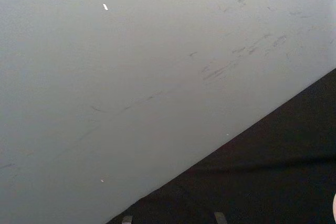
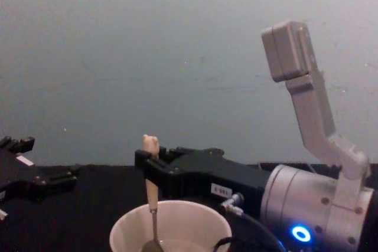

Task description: Pick up the stirring spoon with one hand, stir inside the cup, then place it back in its original position.

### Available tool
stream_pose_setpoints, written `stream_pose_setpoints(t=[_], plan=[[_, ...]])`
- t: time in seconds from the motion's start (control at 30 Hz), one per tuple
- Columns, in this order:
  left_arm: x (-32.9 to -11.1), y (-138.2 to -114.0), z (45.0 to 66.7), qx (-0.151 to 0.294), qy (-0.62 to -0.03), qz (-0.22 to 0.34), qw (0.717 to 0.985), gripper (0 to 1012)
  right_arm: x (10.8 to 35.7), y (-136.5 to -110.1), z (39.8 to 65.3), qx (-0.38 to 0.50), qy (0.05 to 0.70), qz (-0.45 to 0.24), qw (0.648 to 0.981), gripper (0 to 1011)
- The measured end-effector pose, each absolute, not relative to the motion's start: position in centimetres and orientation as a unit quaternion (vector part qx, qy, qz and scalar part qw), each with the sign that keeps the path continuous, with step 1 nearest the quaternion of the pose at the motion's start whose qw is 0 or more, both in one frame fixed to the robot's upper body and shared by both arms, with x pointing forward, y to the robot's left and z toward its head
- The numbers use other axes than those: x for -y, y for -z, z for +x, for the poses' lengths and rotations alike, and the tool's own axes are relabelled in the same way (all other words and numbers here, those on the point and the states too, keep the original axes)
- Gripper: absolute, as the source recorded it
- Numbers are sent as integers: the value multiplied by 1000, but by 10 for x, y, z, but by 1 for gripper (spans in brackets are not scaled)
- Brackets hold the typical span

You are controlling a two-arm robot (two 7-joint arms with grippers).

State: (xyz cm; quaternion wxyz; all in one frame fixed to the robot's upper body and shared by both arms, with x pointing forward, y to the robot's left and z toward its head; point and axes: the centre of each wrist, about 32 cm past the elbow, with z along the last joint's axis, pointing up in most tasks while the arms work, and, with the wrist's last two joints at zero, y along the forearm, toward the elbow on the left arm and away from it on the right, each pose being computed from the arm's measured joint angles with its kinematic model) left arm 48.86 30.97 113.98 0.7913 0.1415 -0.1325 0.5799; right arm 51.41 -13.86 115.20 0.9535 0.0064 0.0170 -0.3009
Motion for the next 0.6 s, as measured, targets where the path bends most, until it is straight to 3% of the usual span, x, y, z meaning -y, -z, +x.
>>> stream_pose_setpoints(t=[0.6], plan=[[-310, -1140, 489, 132, -580, 141, 791, 1001, 145, -1150, 526, -9, 332, 2, 943, 211]])
